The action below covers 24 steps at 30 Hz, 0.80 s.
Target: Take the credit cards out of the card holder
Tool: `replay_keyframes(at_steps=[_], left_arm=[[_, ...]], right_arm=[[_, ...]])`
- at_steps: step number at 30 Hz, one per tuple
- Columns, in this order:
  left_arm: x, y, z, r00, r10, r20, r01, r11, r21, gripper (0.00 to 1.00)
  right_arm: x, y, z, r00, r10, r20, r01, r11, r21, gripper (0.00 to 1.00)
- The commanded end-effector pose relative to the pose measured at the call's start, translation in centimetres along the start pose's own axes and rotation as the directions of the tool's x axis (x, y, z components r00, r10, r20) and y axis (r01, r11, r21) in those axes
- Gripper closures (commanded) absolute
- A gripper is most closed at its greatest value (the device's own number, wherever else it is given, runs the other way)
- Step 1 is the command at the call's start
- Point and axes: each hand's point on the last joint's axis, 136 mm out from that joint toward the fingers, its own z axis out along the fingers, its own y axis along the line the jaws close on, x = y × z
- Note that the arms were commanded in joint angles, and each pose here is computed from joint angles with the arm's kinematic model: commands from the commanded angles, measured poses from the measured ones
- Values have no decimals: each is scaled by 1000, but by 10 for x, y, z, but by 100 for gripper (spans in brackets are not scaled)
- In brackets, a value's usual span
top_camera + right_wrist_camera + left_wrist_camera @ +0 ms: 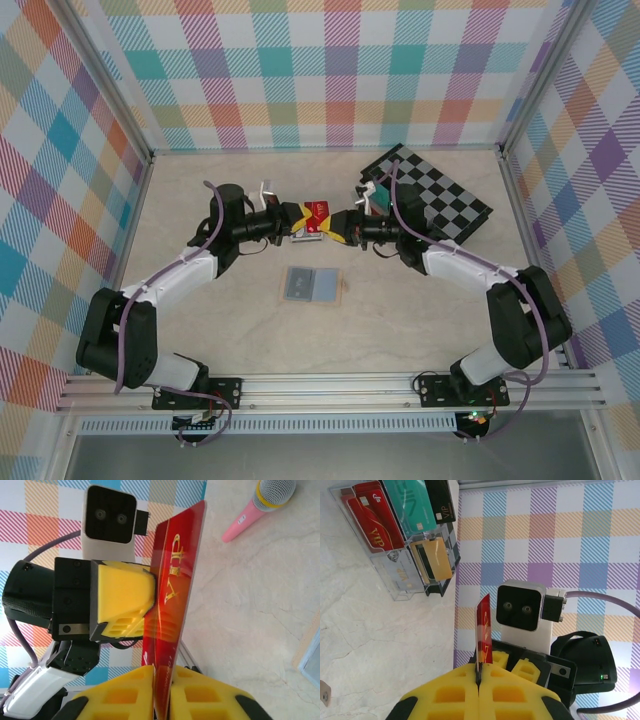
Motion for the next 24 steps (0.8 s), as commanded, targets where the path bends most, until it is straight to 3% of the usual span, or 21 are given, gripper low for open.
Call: replay_keyframes(at_steps=[1,4,8,10,13,16,24], left_arm=[[4,-3,-7,1000,14,22,-14,1000,-2,100],[4,11,-10,999,22,40,-19,996,-83,72],[3,47,-21,998,35,61,-16,958,-287,26],[6,62,-25,998,27,61,-5,940,-341,15],[10,81,-30,999,19,48,3,908,-418,7],[12,103,-46,998,35,53,-1,843,-538,0],[5,122,-68,992,122,32,-67,721,-690,0]], right_arm=[[-7,13,-5,996,-60,61,60,998,-3,95],[-6,9,-6,994,-93,50,91,995,49,100],[-5,-11,-15,983,-186,5,180,957,229,100],[-5,-30,-24,969,-242,-48,243,898,367,100],[-13,-56,-44,934,-332,-133,349,761,548,100],[-26,-75,-59,888,-396,-235,446,615,650,100],[-66,-112,-75,737,-412,-535,664,292,689,100]])
